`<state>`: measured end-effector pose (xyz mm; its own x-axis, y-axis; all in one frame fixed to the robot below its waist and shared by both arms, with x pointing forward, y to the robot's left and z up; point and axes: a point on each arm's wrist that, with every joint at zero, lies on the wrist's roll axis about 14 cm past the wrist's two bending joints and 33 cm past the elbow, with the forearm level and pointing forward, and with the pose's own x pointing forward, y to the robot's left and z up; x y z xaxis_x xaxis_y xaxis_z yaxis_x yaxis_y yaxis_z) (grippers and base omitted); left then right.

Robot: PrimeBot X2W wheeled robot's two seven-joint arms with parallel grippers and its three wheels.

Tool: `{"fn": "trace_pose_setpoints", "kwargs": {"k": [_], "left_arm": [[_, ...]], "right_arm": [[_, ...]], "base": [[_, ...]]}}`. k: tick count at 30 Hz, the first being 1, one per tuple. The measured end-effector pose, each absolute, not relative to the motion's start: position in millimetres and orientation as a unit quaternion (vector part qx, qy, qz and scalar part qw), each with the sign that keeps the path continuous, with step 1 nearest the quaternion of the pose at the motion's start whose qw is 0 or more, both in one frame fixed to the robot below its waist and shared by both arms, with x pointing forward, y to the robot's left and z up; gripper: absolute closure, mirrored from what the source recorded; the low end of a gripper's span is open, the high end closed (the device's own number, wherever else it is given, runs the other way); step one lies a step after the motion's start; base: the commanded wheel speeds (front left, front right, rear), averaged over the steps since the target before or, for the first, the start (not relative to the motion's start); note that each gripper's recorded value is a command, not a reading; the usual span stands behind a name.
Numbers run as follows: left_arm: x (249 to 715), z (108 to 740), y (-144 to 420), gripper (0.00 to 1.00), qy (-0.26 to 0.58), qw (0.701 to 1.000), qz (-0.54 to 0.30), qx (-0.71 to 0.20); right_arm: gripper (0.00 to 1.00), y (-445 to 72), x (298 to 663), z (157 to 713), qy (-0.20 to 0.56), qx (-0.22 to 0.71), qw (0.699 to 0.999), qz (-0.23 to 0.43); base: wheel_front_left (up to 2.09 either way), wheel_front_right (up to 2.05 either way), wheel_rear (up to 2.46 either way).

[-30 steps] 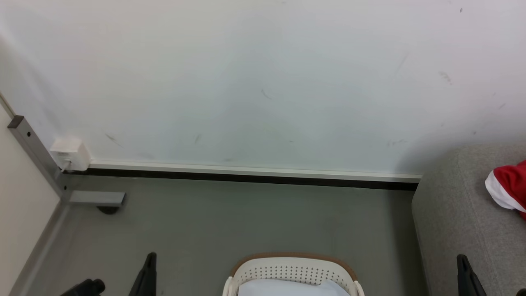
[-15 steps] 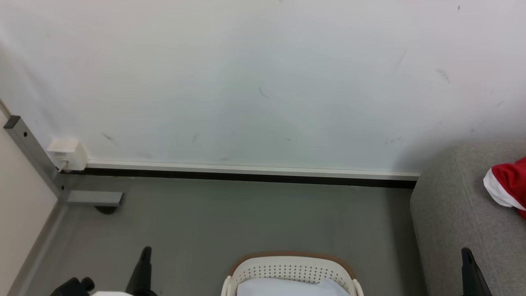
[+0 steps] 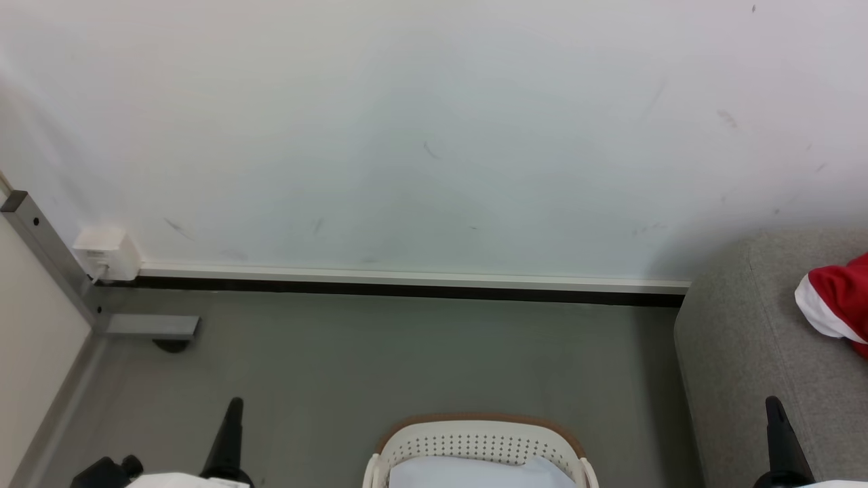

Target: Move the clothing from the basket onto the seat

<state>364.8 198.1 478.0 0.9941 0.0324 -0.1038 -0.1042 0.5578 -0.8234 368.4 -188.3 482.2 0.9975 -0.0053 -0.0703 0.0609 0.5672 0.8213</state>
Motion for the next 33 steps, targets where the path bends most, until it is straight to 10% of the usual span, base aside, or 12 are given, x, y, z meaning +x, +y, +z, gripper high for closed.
{"fn": "trace_pose_setpoints", "kwargs": {"k": [33], "left_arm": [[377,490,200,1.00,0.024,0.796,0.028,-0.604]], "right_arm": [[1.00,-194,379,493,0.020,0.602,0.798,-0.016]], "base": [[0.00,0.00,0.00]]}}
